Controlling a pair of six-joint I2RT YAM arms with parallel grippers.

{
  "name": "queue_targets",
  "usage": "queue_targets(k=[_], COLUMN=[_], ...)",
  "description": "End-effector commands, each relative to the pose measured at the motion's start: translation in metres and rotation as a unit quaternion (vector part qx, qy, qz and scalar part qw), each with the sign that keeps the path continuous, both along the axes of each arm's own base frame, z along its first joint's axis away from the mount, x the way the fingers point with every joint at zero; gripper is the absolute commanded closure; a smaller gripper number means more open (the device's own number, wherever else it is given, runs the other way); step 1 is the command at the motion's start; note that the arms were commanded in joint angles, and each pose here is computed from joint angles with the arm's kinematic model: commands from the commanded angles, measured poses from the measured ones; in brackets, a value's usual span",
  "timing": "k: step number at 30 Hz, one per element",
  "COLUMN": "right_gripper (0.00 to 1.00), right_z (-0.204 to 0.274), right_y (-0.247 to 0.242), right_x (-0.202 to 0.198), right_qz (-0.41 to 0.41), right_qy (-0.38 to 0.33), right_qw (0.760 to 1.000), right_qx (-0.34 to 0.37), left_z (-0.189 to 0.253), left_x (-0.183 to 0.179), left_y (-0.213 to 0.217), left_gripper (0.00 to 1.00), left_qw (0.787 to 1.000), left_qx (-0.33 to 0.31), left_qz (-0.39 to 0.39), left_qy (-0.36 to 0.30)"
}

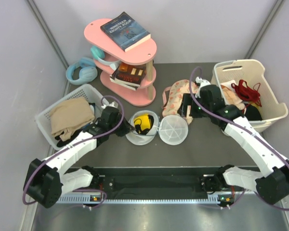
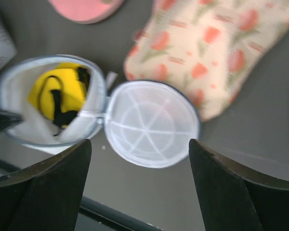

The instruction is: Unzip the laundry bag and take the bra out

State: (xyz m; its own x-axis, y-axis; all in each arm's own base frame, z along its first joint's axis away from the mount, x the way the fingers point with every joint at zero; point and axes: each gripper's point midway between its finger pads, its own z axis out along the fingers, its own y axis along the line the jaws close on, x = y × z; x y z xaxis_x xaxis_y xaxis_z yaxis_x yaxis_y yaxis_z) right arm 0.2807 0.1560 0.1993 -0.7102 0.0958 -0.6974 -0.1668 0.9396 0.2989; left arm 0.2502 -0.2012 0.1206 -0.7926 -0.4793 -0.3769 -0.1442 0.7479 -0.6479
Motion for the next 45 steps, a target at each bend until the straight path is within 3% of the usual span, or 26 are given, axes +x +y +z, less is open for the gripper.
queue_targets(k=[1, 8, 13, 18, 27, 36, 42, 45], right_gripper=[0.19, 0.21, 0.22, 0.23, 0.23, 0.23, 0.23, 0.31], right_z=[0.032, 0.020, -0.017, -0.061, -0.082, -0.091, -0.098, -0.096], right_y=[0.072, 0.176, 0.214, 0.213, 0.206, 0.199, 0.213, 0.216], right_x=[0.005, -0.021, -0.017, 0.007, 0.035, 0.048, 0.044, 0.044], right_qz=[0.155, 0.305, 0.340, 0.320, 0.291, 0.274, 0.305, 0.309], right_qy=[-0.033, -0.007, 0.019, 0.023, 0.002, -0.003, 0.004, -0.002], right_qw=[0.985, 0.948, 0.938, 0.947, 0.955, 0.960, 0.952, 0.951], right_qx=[0.072, 0.090, 0.066, 0.004, -0.052, -0.064, -0.040, -0.032], left_z=[-0.012, -0.020, -0.020, -0.017, -0.016, -0.014, -0.014, -0.014], left_x=[-0.006, -0.015, -0.015, -0.014, -0.016, -0.015, -0.013, -0.013], left_y=[0.005, 0.007, 0.005, 0.004, 0.006, 0.005, 0.004, 0.004], left_gripper=[1.00, 1.00, 1.00, 1.00, 1.00, 1.00, 1.00, 1.00], left_qw=[1.000, 0.999, 0.999, 0.999, 0.999, 0.999, 0.999, 0.999], left_qx=[0.006, -0.013, -0.015, -0.021, -0.021, -0.021, -0.021, -0.020], left_qz=[0.010, 0.023, 0.021, 0.023, 0.026, 0.024, 0.023, 0.025], left_qy=[0.009, 0.018, 0.021, 0.018, 0.022, 0.021, 0.021, 0.021])
